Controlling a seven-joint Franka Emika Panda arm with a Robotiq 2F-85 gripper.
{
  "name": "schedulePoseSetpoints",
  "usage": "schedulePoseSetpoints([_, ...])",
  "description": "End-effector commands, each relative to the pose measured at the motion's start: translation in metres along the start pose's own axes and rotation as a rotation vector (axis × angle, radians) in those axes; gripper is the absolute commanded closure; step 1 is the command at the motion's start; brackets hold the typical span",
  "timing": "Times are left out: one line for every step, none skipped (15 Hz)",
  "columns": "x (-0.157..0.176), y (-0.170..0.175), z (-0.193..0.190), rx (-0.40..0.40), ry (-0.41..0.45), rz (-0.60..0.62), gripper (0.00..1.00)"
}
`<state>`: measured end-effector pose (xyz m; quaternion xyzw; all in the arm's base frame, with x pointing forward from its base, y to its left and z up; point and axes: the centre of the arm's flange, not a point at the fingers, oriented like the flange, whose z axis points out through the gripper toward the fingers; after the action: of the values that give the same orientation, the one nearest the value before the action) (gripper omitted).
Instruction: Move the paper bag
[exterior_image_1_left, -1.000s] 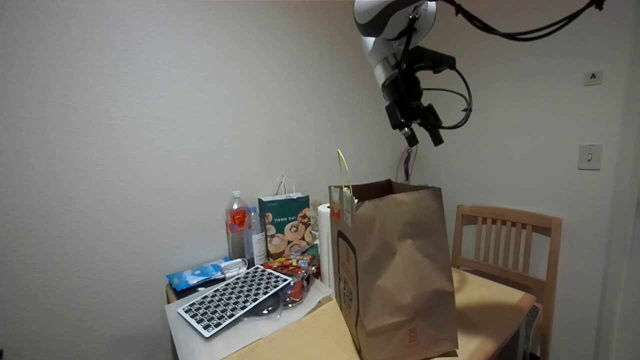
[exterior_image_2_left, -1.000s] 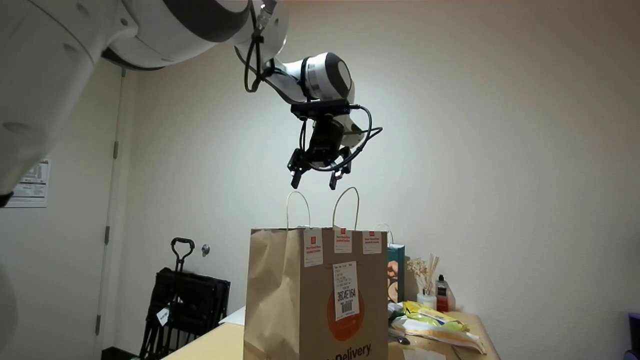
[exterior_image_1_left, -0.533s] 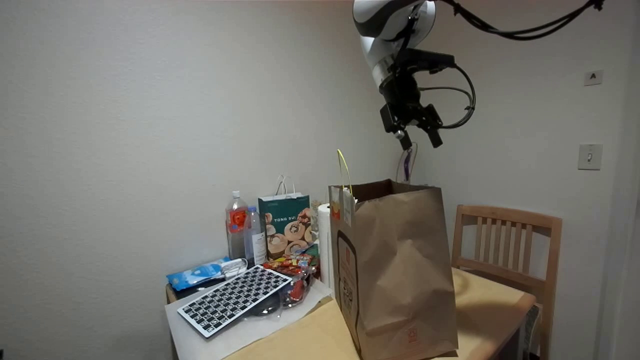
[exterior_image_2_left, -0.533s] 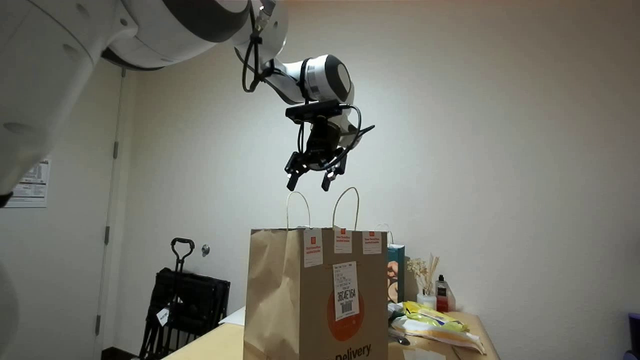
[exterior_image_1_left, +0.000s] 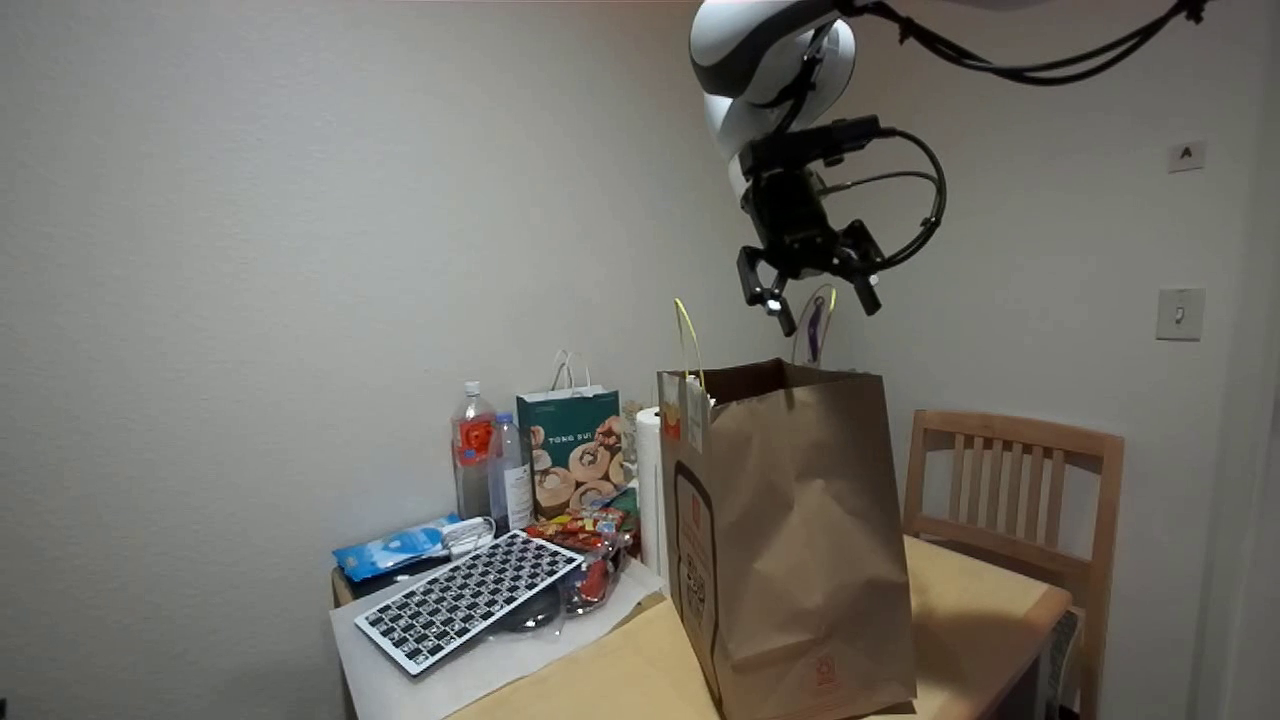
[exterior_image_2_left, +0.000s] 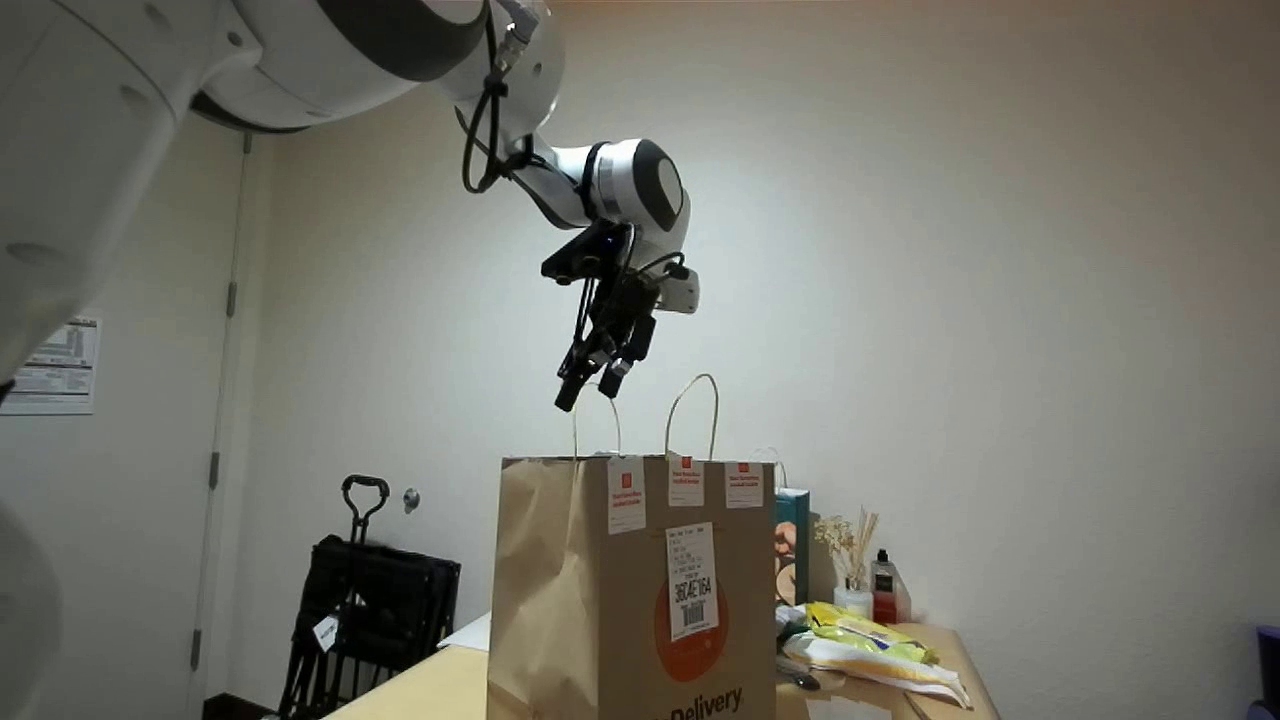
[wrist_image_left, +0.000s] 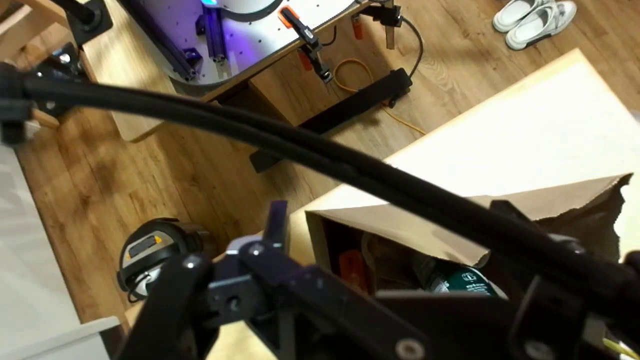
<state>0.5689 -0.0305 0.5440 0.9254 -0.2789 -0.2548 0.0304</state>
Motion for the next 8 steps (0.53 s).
schedulePoseSetpoints([-0.002,-0.002,0.0,-0.003,0.001,0.006,0.0])
schedulePoseSetpoints([-0.002,-0.004,0.0,-0.004,0.001,0.004,0.0])
schedulePoseSetpoints([-0.002,-0.004,0.0,-0.004,0.001,0.004,0.0])
schedulePoseSetpoints([0.002,-0.001,-0.002,0.005,-0.005,0.015,0.0])
schedulePoseSetpoints([0.001,0.003,-0.01,0.03,0.01,0.033,0.0])
schedulePoseSetpoints([-0.002,0.006,-0.016,0.038,0.032,0.041,0.0])
schedulePoseSetpoints([-0.006,0.01,-0.024,0.038,0.063,0.052,0.0])
schedulePoseSetpoints([-0.008,0.015,-0.031,0.035,0.087,0.07,0.0])
